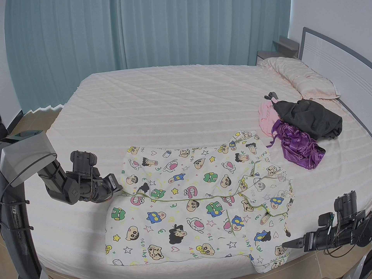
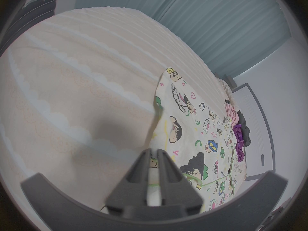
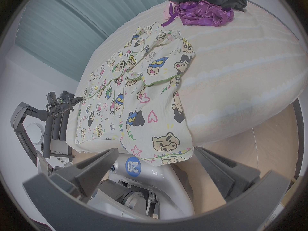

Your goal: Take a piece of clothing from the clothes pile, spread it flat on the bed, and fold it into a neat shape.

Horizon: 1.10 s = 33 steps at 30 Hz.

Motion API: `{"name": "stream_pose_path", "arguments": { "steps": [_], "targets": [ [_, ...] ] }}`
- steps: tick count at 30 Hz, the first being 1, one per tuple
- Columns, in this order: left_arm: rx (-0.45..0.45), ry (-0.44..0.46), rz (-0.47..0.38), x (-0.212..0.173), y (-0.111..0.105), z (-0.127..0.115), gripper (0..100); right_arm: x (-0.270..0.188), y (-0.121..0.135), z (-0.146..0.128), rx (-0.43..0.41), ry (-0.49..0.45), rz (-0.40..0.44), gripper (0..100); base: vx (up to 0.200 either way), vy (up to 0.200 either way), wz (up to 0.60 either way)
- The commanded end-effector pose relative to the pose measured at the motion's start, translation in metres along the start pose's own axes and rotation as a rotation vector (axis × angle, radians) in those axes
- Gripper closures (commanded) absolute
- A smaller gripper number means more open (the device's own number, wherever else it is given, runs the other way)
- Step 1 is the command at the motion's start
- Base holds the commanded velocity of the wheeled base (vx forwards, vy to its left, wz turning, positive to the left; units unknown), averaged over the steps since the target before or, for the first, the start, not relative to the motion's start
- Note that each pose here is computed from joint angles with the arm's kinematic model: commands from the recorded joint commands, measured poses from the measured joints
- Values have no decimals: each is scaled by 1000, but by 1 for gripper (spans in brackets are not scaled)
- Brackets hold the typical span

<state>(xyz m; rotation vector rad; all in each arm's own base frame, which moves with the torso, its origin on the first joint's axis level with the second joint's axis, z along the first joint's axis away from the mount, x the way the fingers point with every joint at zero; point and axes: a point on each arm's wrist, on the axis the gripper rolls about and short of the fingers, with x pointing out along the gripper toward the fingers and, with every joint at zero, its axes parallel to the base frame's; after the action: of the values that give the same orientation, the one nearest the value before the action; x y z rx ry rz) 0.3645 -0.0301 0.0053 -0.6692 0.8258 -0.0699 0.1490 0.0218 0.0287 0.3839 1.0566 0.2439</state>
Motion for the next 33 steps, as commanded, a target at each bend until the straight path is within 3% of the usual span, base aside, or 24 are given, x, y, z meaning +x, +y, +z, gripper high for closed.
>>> {"name": "stream_pose_path", "arguments": {
  "steps": [1,14,20,33],
  "targets": [
    [-4,0,11,-1,2,-2,100,-1,-1,-4,3,11,-3,0,0,0,0],
    [-2,-5,19,-25,0,-7,100,-2,0,-3,0,3,-2,0,0,0,0],
    [47,-13,54,-27,7,-7,100,-2,0,-3,0,3,-2,0,0,0,0],
    [55,-21,75,-26,15,-4,100,-2,0,-3,-2,-3,0,0,0,0,0]
  ]
}}
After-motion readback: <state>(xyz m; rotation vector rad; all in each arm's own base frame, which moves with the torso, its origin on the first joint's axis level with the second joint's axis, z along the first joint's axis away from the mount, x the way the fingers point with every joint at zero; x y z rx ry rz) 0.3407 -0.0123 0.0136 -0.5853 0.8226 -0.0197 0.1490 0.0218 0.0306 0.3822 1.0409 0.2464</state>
